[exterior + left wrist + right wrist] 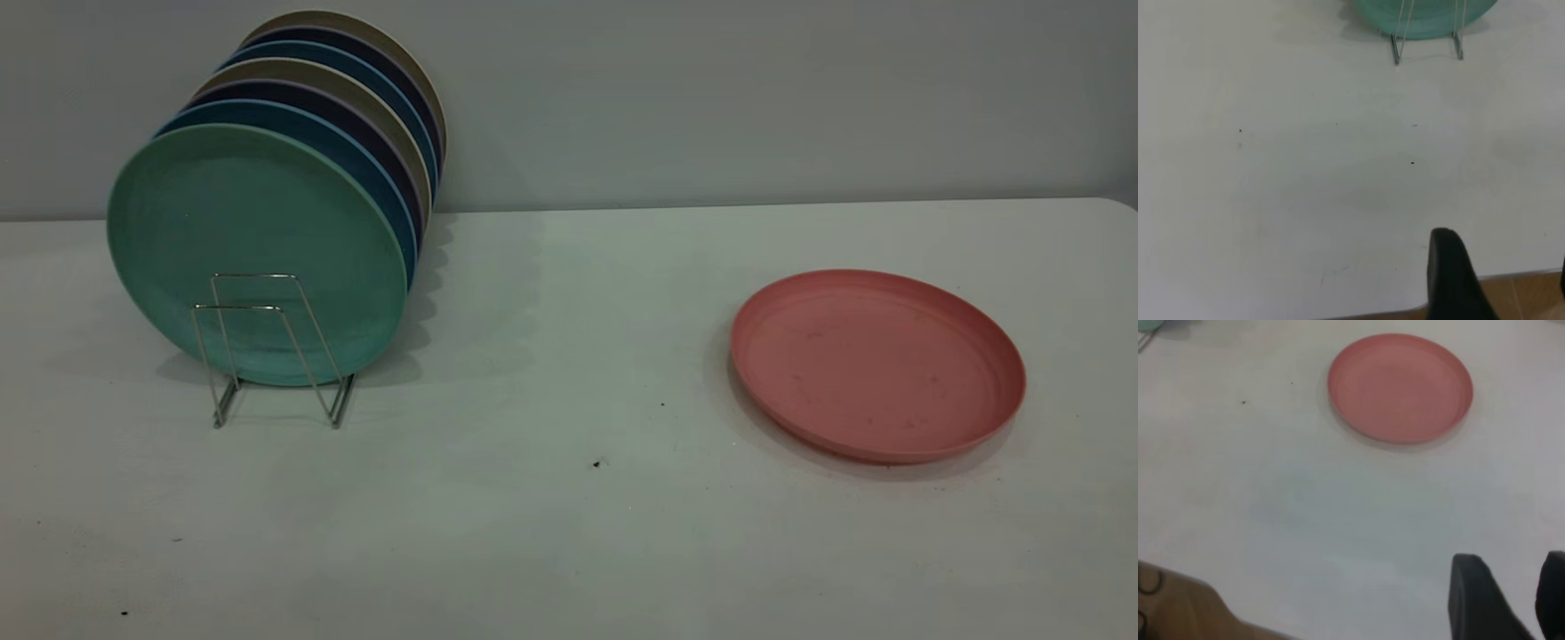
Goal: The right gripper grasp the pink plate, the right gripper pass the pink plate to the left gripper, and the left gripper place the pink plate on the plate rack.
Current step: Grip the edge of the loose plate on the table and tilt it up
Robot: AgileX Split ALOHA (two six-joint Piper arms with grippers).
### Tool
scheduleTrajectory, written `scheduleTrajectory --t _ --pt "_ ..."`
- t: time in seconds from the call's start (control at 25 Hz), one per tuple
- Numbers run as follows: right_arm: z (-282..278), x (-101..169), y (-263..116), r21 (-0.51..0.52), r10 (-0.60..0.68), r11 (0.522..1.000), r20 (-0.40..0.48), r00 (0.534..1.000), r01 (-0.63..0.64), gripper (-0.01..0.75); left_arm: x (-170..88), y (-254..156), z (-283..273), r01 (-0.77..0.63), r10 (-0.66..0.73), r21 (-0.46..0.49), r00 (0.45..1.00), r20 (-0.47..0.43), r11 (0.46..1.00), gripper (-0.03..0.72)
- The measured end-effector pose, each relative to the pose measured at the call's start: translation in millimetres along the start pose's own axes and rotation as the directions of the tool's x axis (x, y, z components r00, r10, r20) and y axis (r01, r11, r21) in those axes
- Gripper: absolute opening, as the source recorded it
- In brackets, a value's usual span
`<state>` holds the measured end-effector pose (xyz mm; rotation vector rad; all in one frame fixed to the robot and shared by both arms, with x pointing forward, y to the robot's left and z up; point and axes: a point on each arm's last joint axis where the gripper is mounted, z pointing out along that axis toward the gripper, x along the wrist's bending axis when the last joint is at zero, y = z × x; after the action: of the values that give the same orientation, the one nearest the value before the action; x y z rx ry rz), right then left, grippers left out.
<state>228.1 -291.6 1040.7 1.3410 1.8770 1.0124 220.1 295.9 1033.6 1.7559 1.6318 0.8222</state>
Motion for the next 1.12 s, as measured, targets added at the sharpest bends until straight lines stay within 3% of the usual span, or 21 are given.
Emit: scheduleTrajectory --t 0.2,0.44,0.56,0.76,0.88,1.12 --pt "0.0 0.0 0.0 0.0 0.0 1.0 0.0 1.0 0.0 0.239 0.0 0.5 0.0 0.0 0.0 -0.006 1.0 0.0 1.0 0.431" --pt "1.5 -1.4 3.0 0.011 0.022 1.0 0.008 1.0 -0.022 0.249 2.1 17.6 -1.7 0.076 -0.076 -0.079 0.997 -0.006 0.994 0.444" --pt "12.6 -4.8 15.3 0.067 0.044 0.997 0.016 0.999 -0.045 0.299 4.7 41.3 4.0 0.08 -0.081 -0.049 0.997 -0.007 0.996 0.504" --pt "45.1 -12.4 49.0 0.13 0.064 0.989 0.021 0.998 -0.066 0.468 10.4 93.4 30.2 0.029 -0.029 0.057 1.0 0.005 0.998 0.623" --pt "69.0 -17.6 70.1 0.149 0.072 0.986 0.027 0.997 -0.075 0.54 10.9 122.3 48.8 -0.012 0.007 0.106 0.999 0.047 0.994 0.634" --pt "143.8 -27.8 90.4 0.236 0.1 0.966 0.038 0.994 -0.106 0.561 5.8 162.9 107.3 -0.066 0.03 0.181 0.98 0.196 0.981 0.612"
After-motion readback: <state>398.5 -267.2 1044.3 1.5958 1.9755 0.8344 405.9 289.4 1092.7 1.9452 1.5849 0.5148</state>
